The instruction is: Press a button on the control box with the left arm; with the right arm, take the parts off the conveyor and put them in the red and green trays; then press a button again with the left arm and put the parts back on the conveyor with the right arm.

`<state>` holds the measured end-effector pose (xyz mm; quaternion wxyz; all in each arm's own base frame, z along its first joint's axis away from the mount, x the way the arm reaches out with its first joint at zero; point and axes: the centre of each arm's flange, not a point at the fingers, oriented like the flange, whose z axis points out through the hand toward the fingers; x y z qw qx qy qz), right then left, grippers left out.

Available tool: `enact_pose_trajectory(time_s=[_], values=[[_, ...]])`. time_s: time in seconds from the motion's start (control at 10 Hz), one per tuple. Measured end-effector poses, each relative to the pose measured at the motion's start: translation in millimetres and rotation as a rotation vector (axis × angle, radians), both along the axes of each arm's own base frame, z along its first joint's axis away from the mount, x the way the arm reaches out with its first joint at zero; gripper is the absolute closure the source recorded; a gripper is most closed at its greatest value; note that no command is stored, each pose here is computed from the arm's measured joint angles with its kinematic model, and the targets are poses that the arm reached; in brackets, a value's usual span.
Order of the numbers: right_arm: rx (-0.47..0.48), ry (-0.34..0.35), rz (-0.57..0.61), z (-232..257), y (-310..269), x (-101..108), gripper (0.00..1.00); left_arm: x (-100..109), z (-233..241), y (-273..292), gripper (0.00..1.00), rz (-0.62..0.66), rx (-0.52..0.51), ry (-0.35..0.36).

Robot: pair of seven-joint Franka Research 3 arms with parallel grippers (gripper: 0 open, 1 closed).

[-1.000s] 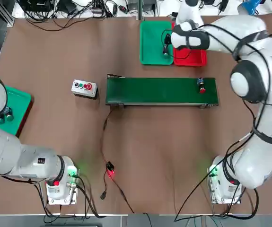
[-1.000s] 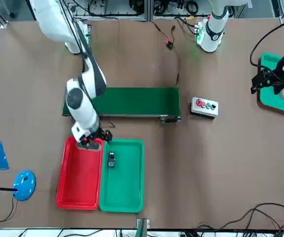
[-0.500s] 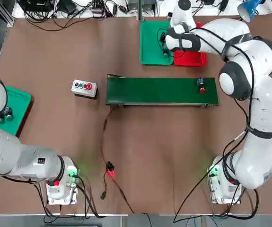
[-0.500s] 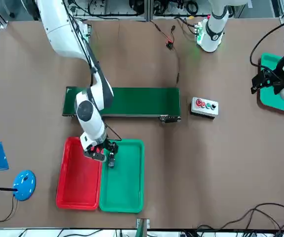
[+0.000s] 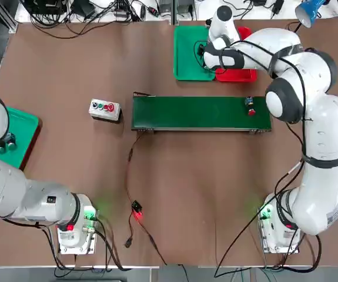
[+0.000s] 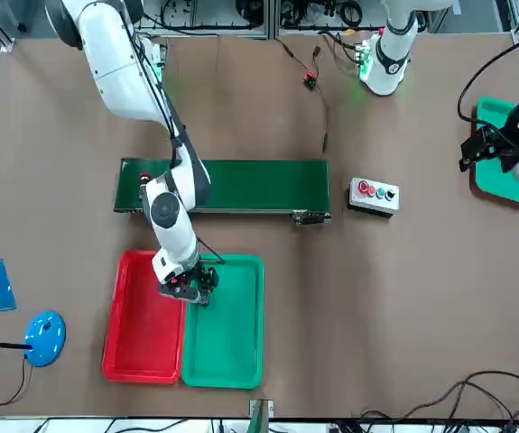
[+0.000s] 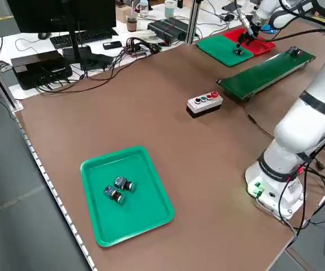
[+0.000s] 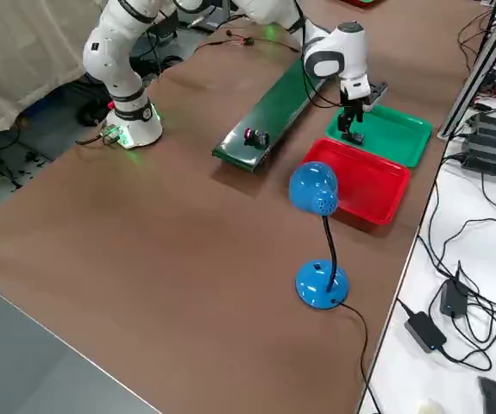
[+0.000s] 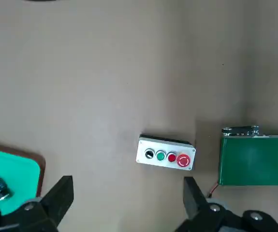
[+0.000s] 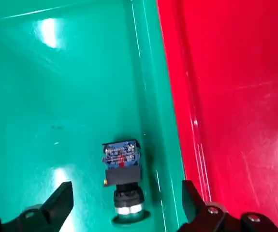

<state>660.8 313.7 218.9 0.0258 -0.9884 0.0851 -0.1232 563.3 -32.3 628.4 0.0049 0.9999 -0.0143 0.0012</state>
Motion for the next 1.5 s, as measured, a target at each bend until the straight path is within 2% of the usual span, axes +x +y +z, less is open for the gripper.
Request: enact_pose_trajectory(time_s=[0.5, 1.5], values=[[0.023, -0.055, 0.018, -18.3, 12.3, 9.6, 0.01, -0.1, -0.2, 0.7, 0.00, 0.001, 0.000, 0.001], [0.016, -0.046, 0.027, -37.4, 17.9, 7.2, 0.01, -0.1, -0.2, 0.9, 0.00, 0.002, 0.000, 0.001]])
